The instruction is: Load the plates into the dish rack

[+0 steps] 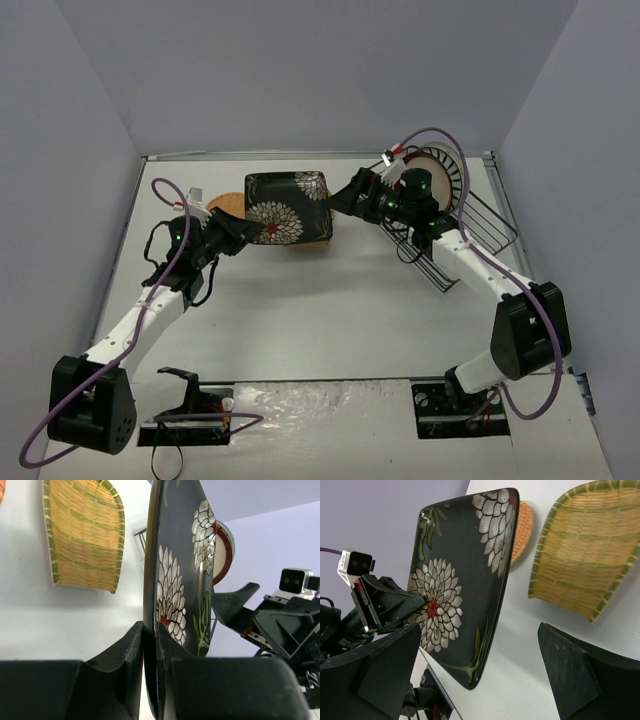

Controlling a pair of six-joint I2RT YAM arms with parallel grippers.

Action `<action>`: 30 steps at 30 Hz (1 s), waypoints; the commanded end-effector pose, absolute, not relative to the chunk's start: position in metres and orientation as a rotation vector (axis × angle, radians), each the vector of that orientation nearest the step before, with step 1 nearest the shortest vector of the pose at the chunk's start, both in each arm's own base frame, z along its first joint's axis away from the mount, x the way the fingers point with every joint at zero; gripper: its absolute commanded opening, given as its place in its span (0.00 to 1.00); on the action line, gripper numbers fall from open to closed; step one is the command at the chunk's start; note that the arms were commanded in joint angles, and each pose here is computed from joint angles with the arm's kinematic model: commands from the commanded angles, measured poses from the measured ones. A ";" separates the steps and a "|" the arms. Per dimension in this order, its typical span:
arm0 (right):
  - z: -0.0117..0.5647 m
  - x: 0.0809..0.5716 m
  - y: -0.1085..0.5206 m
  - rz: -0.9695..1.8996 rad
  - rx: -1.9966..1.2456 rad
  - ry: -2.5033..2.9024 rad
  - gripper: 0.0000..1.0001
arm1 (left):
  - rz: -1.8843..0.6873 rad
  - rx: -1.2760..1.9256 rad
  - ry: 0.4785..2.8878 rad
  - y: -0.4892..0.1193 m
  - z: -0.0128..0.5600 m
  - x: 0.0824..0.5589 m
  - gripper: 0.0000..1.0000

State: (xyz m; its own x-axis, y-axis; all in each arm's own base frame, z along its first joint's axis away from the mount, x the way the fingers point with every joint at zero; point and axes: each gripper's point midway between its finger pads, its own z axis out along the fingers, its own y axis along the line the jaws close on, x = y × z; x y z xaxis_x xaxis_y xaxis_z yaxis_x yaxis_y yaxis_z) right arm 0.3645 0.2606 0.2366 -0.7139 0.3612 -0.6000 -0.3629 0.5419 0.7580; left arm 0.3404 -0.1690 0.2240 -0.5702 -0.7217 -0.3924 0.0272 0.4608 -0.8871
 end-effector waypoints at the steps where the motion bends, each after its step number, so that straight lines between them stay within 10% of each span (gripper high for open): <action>1: 0.282 0.372 0.290 1.331 -0.134 1.875 1.00 | -1.354 -0.388 1.549 -0.175 0.343 0.330 0.00; 15: 0.272 0.374 0.321 1.429 -0.221 1.888 0.91 | -1.406 -0.317 1.543 -0.183 0.350 0.318 0.00; 30: 0.276 0.367 0.323 1.472 -0.238 1.888 0.50 | -1.421 -0.258 1.576 -0.190 0.342 0.318 0.00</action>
